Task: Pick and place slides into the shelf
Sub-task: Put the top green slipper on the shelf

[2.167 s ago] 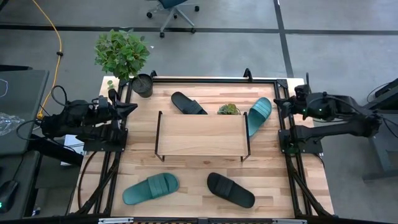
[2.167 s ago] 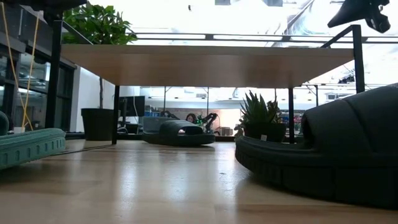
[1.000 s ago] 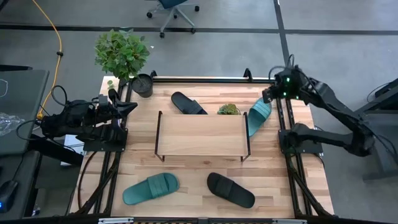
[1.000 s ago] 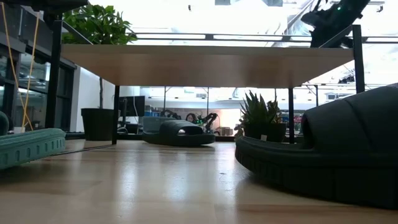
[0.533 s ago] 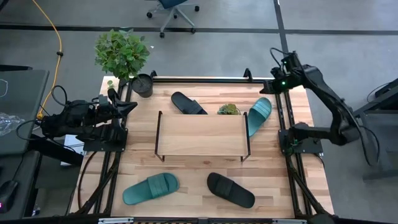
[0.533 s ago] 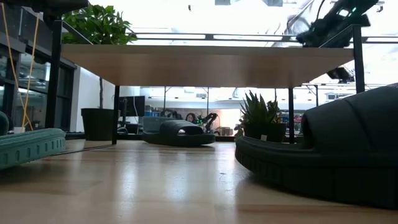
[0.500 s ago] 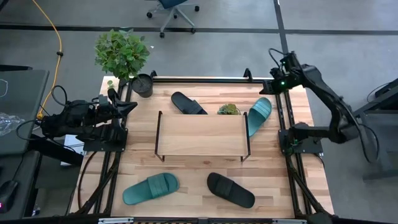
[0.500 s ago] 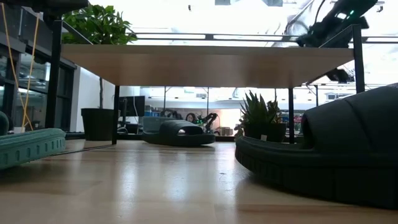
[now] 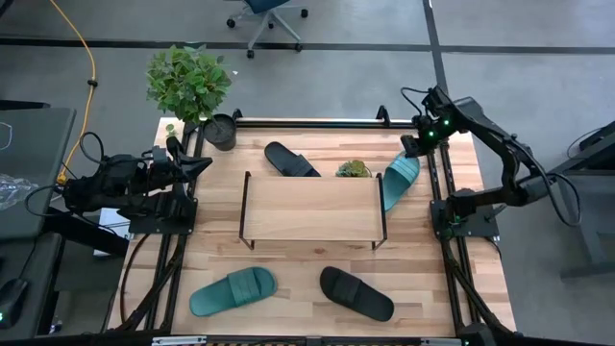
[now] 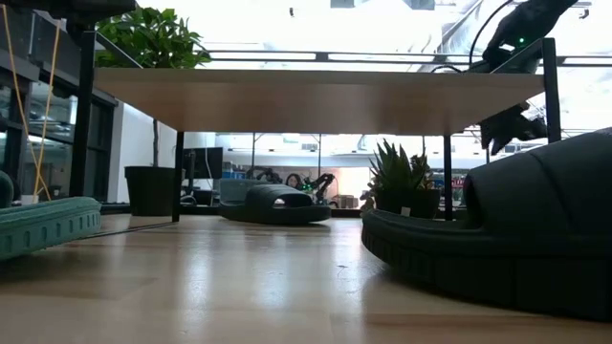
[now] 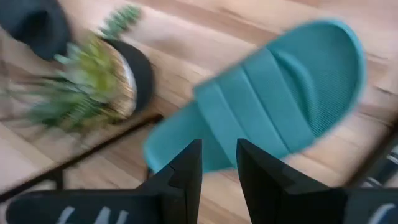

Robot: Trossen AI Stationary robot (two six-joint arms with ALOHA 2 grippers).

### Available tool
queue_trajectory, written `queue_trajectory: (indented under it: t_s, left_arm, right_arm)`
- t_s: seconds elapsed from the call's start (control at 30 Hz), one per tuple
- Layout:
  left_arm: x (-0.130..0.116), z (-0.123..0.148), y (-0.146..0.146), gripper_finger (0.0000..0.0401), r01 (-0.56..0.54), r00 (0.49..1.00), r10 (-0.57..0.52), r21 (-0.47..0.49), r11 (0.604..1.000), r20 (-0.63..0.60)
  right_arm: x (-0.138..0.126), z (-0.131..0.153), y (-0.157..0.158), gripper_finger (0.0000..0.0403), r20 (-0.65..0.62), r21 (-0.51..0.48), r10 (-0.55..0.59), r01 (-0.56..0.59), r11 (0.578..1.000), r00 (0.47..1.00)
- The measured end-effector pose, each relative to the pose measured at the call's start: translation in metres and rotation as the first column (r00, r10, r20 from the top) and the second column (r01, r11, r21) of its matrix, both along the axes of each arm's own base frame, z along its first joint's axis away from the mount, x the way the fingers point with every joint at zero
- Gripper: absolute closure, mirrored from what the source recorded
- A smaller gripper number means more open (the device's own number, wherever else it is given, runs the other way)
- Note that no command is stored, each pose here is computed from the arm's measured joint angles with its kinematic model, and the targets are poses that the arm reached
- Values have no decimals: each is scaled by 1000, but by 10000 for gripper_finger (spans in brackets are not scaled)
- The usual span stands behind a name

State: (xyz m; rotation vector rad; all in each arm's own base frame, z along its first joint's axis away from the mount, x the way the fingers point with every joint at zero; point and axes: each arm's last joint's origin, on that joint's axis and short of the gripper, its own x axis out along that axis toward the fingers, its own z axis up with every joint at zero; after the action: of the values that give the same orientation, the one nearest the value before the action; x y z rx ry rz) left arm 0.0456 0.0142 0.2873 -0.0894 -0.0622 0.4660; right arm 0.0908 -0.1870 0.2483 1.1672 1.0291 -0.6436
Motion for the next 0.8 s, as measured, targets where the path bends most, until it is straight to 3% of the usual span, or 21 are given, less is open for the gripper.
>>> queue_trajectory:
  t_s: [0.13,0.33,0.63,0.8]
  left_arm:
    - [0,0,0,398,-2,1000,2,0,1000,0]
    - [0,0,0,398,-13,1000,13,4,1000,-4]
    - [0,-1,1,398,-36,999,36,20,999,-23]
    - [0,-2,1,398,-37,999,38,21,999,-34]
  right_arm:
    - [3,-3,7,311,-102,1,48,-48,999,994]
    - [14,-20,19,311,-158,9,95,-95,995,983]
    - [22,-28,17,311,-153,-47,39,-47,998,988]
    - [22,-29,13,311,-209,-100,-20,-1,995,978]
